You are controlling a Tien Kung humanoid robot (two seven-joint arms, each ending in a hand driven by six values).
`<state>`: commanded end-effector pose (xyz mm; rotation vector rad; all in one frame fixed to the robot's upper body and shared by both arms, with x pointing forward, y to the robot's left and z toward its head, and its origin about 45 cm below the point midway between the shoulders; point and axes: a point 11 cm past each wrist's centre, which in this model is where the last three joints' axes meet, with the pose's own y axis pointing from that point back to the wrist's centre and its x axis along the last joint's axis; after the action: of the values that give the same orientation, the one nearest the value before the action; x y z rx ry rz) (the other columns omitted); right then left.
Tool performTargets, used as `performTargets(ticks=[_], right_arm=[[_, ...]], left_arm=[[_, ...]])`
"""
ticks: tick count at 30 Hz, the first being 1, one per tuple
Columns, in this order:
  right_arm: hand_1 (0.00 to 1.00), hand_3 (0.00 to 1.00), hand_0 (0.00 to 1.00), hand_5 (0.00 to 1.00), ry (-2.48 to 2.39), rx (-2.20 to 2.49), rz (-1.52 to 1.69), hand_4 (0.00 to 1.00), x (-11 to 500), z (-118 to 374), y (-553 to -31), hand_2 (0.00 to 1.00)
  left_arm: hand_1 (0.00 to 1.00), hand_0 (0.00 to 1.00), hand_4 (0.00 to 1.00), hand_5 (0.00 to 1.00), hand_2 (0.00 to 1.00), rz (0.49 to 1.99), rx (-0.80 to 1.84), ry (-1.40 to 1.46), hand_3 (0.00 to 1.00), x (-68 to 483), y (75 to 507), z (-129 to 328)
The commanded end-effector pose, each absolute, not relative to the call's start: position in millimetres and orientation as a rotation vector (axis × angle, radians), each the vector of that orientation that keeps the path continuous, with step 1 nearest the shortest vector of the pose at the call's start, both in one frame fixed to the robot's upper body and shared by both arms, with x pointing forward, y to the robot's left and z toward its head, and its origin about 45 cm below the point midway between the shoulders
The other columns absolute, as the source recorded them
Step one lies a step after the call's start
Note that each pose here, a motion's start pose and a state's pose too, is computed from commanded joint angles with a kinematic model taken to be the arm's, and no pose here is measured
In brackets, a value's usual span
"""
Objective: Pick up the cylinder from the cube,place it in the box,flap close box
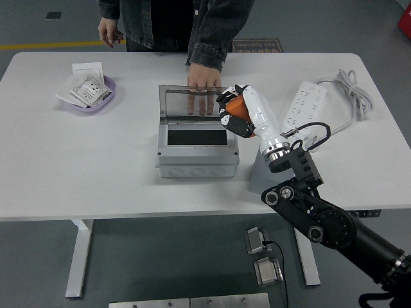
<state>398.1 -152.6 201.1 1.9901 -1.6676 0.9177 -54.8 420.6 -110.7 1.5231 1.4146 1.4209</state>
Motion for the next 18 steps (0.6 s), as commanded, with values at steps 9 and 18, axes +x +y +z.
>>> performTargets(ticks=[9, 18], right_arm=[[0.058, 0.257, 0.002, 0.044, -1.534, 1.982, 0.974, 0.046, 405, 194, -126, 0.285], [0.058, 0.240, 0.002, 0.048, -1.343, 1.940, 1.103, 0.047, 423, 193, -106, 0.264]], left_arm=[[0.665, 0.654, 0.721, 0.412, 0.596, 1.422, 1.529, 1.412, 0.644, -54, 423, -110], [0.665, 0.653, 0.724, 0.416, 0.597, 1.419, 1.537, 1.406, 0.643, -54, 425, -109]])
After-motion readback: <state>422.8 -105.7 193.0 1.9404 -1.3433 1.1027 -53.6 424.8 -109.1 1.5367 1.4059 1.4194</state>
